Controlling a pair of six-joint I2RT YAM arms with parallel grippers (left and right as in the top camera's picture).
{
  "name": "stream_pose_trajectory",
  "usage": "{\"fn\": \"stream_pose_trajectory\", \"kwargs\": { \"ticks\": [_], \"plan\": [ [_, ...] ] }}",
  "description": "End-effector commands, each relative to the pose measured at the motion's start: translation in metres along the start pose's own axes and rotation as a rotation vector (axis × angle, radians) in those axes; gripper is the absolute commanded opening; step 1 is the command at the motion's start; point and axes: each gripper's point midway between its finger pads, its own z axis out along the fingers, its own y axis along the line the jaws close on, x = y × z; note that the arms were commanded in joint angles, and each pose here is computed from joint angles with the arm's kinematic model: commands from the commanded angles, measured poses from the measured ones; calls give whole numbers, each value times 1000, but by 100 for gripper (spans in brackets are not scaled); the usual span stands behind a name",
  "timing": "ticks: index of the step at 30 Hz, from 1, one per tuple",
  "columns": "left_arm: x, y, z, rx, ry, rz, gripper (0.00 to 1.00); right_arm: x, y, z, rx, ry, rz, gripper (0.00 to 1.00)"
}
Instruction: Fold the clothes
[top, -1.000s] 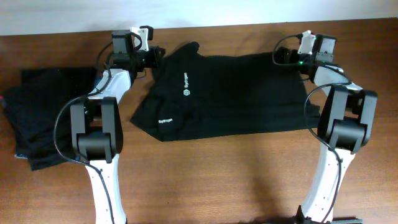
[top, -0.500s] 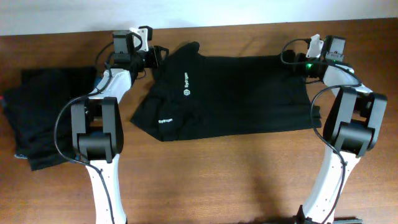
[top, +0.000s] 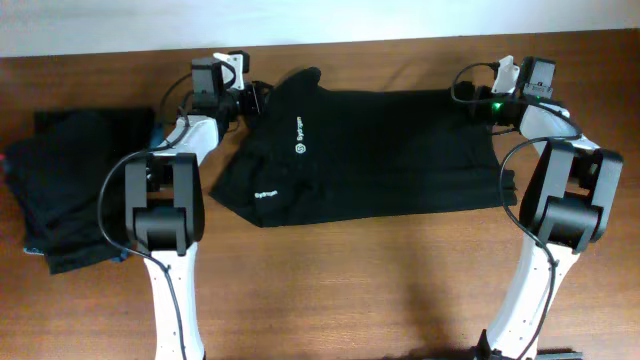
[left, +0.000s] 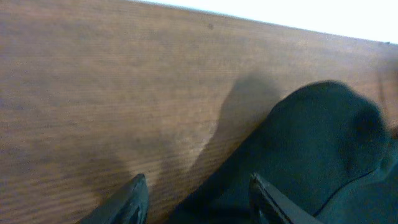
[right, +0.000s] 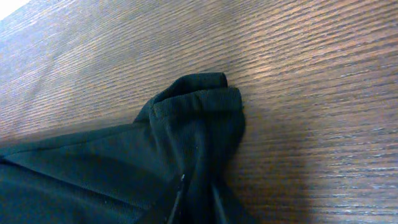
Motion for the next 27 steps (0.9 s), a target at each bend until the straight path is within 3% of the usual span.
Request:
{"fn": "stream_pose_trajectory", "kwargs": {
  "ticks": [1, 8, 11, 13, 27],
  "plan": [
    [12, -11, 14, 33, 21, 11, 54, -10, 14, -10, -14, -19, -16, 18],
    [30, -26, 31, 96, 60, 8, 51, -8, 18, -8, -18, -9, -18, 18],
    [23, -28, 30, 99, 48, 13, 25, -8, 17, -8, -17, -10, -17, 18],
    [17, -29, 29, 100, 40, 17, 19, -8, 17, -8, -17, -10, -17, 18],
    [-57, -68, 2, 227, 0, 46, 11, -6, 17, -8, -16, -1, -13, 18]
  ]
}}
